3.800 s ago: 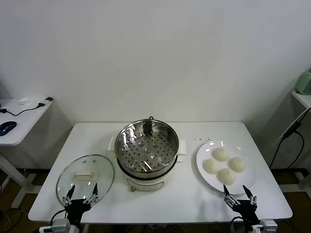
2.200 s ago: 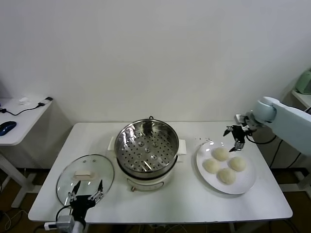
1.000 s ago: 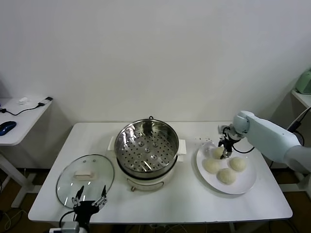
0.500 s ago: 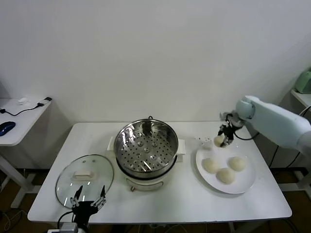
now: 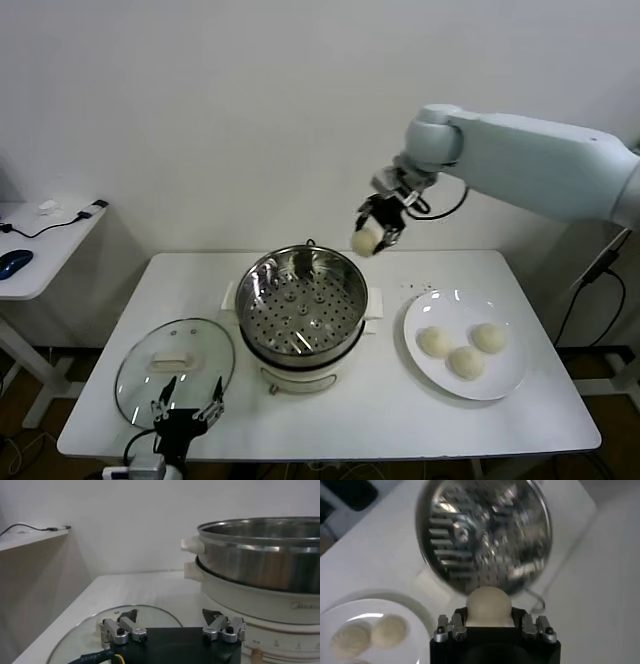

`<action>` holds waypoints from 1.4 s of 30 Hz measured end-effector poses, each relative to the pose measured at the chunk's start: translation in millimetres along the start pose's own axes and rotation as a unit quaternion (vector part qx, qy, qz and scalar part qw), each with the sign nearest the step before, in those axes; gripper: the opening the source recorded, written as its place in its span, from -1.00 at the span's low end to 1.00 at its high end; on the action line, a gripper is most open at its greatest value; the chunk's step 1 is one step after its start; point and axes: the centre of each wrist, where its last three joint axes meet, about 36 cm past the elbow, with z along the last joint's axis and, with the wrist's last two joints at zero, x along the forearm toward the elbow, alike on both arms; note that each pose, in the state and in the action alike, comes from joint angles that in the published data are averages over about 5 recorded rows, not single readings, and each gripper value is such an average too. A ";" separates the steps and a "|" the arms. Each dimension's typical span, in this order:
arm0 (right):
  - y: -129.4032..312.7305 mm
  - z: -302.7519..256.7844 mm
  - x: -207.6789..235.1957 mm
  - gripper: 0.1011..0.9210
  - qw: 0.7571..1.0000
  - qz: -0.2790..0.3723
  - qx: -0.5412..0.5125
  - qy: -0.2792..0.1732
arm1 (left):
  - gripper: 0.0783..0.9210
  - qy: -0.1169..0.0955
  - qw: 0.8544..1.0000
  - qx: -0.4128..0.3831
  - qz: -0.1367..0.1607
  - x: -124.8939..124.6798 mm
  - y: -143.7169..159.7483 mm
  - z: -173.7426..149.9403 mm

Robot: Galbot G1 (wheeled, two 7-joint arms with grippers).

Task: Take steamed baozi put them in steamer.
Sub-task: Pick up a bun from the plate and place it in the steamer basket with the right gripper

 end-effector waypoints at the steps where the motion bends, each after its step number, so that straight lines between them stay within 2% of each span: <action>1: -5.8 -6.6 -5.0 0.22 1.000 -0.005 0.027 0.000 | 0.77 0.001 1.000 -0.001 0.000 0.3 0.1 0.4; 6: -30.5 -21.5 -32.1 0.22 0.989 -0.021 0.144 0.007 | 0.77 0.004 1.000 -0.007 -0.001 2.4 0.2 1.7; 12: -51.9 -14.9 -68.0 0.22 0.974 -0.032 0.225 0.014 | 0.77 0.006 1.000 -0.013 0.000 4.8 -0.7 3.2; 29: -68.8 15.6 -148.6 0.23 0.967 -0.021 0.254 -0.002 | 0.77 0.010 1.000 -0.016 -0.002 3.8 0.3 9.3; 32: -68.6 18.6 -155.6 0.30 0.968 -0.015 0.251 -0.006 | 0.77 0.010 1.000 -0.017 -0.003 3.3 0.4 10.1; 38: -66.1 24.8 -159.3 0.69 0.969 -0.008 0.248 -0.013 | 0.77 0.009 1.000 -0.016 -0.003 3.0 -1.7 9.9; 42: -65.0 30.6 -147.6 0.75 0.969 -0.008 0.245 -0.017 | 0.77 0.009 1.000 -0.017 -0.001 4.6 -3.4 8.8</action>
